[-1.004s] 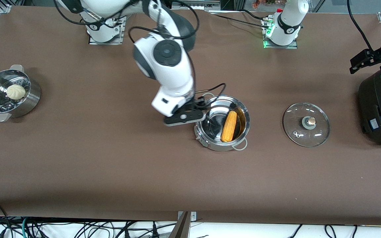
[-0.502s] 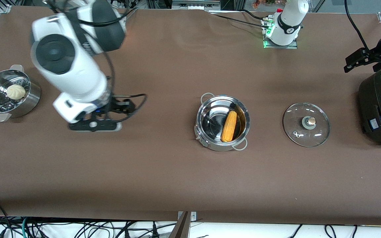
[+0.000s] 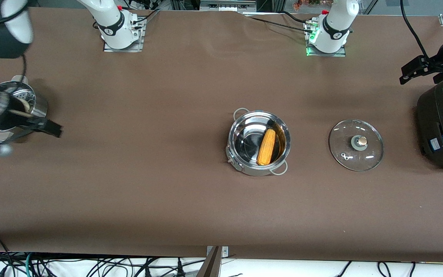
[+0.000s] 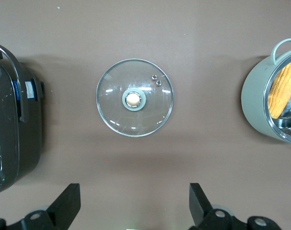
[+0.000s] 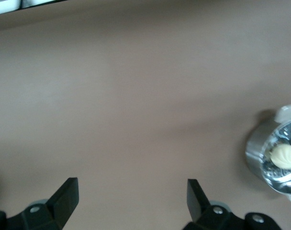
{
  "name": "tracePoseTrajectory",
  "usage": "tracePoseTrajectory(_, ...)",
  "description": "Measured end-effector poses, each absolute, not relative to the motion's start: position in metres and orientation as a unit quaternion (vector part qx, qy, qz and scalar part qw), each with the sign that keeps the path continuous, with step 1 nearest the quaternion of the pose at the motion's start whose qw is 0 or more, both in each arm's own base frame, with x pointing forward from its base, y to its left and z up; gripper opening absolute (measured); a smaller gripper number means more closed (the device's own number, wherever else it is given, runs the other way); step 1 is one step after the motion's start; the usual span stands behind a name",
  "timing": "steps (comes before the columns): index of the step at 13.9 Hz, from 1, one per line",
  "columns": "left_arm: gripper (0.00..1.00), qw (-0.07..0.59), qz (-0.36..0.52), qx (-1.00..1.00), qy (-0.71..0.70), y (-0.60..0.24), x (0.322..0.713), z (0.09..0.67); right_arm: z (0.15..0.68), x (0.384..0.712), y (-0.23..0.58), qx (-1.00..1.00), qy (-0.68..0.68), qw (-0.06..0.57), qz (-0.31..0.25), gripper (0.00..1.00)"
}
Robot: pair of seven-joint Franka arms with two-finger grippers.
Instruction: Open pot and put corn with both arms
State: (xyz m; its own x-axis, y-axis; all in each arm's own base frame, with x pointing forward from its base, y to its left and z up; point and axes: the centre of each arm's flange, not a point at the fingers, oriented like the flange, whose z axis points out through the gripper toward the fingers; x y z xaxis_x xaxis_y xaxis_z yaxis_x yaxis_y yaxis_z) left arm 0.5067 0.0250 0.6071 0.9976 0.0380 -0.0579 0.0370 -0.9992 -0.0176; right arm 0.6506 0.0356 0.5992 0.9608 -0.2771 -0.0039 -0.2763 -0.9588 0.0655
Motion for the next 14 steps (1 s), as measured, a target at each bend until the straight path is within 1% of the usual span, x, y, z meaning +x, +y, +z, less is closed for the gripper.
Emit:
tracePoseTrajectory(1,1.0,0.008,0.029,-0.999,-0.018,0.024,0.507,0.607,0.598,0.642,0.006,0.987,-0.161,0.025,-0.008,1.0)
tracePoseTrajectory(3,1.0,0.009,0.029,-0.999,-0.017,0.023,0.507,0.607,0.597,0.622,-0.021,0.983,-0.18,0.015,-0.018,1.0)
tracePoseTrajectory(6,1.0,0.009,0.029,-0.999,-0.017,0.023,0.507,0.607,0.601,0.593,-0.013,0.985,-0.172,0.012,-0.026,1.0)
tracePoseTrajectory(9,1.0,0.009,0.029,-0.999,-0.017,0.023,0.507,0.608,0.616,0.57,-0.011,0.99,-0.137,0.009,-0.019,1.0)
tracePoseTrajectory(11,1.0,0.009,0.029,-0.999,-0.017,0.023,0.507,0.608,0.618,0.56,-0.018,0.995,-0.095,0.007,-0.02,1.0)
tracePoseTrajectory(14,1.0,0.009,0.029,-0.999,-0.017,0.023,0.507,0.608,0.612,0.553,-0.014,0.997,-0.069,0.007,-0.028,1.0)
